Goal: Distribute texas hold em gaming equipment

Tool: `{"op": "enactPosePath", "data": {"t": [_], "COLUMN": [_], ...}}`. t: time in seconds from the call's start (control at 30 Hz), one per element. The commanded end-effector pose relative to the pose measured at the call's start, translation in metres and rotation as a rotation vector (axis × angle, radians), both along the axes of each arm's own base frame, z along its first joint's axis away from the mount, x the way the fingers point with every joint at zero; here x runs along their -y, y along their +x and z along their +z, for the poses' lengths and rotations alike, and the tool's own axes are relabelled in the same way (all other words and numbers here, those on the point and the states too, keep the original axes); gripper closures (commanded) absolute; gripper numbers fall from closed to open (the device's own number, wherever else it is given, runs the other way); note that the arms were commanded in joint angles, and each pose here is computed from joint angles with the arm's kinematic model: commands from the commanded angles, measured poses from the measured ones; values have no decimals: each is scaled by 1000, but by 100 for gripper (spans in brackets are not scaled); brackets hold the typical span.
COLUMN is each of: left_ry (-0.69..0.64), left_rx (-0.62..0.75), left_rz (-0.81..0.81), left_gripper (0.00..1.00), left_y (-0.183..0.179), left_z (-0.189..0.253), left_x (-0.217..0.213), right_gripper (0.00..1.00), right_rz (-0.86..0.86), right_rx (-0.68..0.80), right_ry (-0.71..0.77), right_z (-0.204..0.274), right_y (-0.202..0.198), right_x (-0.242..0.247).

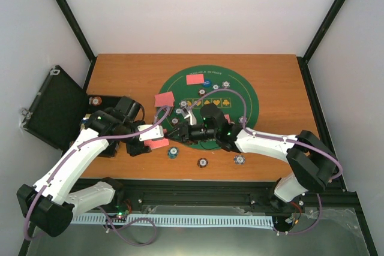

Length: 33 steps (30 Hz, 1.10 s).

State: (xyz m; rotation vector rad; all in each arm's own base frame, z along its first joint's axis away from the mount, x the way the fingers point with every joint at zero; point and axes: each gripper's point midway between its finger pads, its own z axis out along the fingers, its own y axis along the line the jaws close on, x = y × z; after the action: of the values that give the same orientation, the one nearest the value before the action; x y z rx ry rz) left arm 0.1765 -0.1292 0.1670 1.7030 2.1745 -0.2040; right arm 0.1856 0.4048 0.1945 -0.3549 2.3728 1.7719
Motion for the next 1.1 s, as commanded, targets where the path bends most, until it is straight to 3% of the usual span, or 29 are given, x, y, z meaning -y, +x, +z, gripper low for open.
{"op": "enactPosePath", "data": {"t": [0.0, 0.2, 0.5, 1.07], "left_ry": [-23, -21, -13, -7], "left_rx": [45, 50, 51, 54], "left_rz": [-3, -2, -3, -6], "left_gripper": [89, 89, 89, 89], "left_y": [8, 8, 8, 7], "left_z": [13, 15, 14, 13], "left_x": [4, 4, 2, 1], "right_gripper": [68, 70, 96, 97], "right_rz": [11, 18, 15, -89], "right_rx": [16, 8, 12, 71], "right_ry": [32, 26, 19, -44], "right_z": [7, 3, 3, 18], "right_y": [-3, -5, -7, 28], "right_x": [-8, -11, -11, 52]}}
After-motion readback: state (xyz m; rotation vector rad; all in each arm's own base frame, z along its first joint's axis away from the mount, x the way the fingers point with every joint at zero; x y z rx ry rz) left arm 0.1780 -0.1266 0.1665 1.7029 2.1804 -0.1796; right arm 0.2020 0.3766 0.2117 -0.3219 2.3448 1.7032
